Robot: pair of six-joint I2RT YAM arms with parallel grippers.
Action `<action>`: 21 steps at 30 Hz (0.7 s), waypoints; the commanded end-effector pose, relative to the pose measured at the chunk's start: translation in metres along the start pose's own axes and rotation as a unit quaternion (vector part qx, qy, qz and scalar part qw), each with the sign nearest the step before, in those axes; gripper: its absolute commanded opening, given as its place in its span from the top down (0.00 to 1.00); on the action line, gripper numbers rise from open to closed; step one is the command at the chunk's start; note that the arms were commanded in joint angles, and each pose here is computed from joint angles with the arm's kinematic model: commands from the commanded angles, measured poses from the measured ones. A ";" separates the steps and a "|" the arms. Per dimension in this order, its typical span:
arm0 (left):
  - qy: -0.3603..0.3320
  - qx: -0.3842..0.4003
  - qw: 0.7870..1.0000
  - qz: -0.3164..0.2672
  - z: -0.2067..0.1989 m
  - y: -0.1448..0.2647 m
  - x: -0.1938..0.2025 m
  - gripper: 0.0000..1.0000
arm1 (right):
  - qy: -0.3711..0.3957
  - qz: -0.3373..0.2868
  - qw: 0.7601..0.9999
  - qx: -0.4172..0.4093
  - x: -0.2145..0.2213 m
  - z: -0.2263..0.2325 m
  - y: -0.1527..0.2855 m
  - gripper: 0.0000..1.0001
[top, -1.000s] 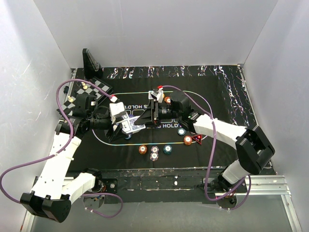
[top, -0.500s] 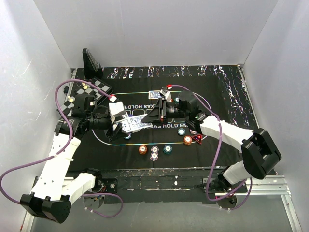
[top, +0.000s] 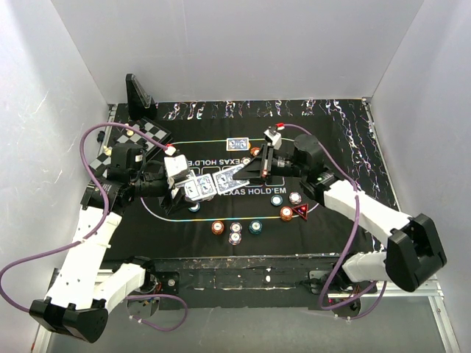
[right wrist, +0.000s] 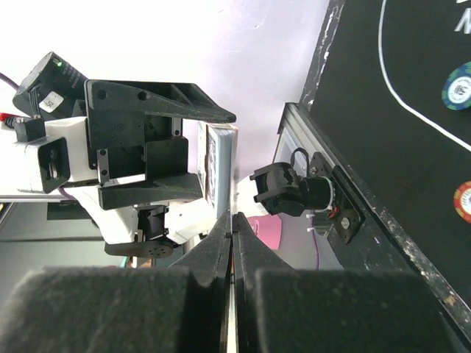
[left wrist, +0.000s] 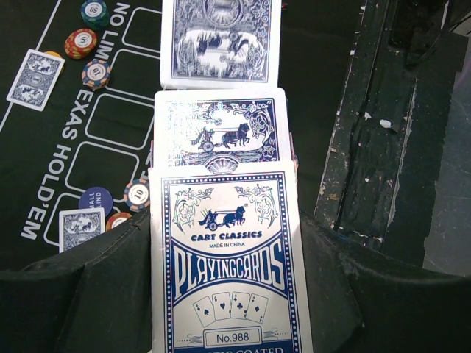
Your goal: Distribute texas hold em gaming equipment
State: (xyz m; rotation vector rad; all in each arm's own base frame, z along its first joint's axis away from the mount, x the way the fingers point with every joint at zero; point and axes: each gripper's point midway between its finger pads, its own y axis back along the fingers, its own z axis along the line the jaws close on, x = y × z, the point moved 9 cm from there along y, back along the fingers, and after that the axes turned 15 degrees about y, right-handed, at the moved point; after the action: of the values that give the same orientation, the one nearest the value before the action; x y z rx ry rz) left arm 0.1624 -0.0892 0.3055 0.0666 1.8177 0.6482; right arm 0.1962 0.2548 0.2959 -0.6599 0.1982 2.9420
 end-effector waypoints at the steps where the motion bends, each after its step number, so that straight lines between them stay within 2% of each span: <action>1: -0.018 0.013 1.000 -0.022 -0.005 0.002 -0.006 0.85 | 0.015 -0.015 1.000 0.008 0.003 0.000 0.027 0.96; 8: -0.015 0.019 1.000 -0.018 -0.006 0.002 -0.004 0.86 | -0.008 -0.045 0.995 0.085 0.006 -0.044 0.069 0.98; 11: -0.011 0.023 1.000 -0.018 -0.007 0.001 -0.004 0.85 | -0.026 -0.037 0.987 0.155 0.006 -0.071 0.080 0.99; 15: -0.013 0.022 1.000 -0.019 -0.007 0.002 -0.005 0.86 | -0.036 -0.017 0.970 0.240 0.011 -0.106 0.084 0.99; 21: -0.015 0.019 1.000 -0.018 -0.008 0.004 -0.005 0.85 | -0.044 0.005 0.949 0.311 0.017 -0.151 0.081 0.99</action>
State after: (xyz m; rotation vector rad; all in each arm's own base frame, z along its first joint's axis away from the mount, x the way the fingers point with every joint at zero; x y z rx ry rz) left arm 0.1612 -0.0903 0.3061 0.0723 1.8220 0.6275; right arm 0.2254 0.1597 0.1820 -0.3716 0.8942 2.7176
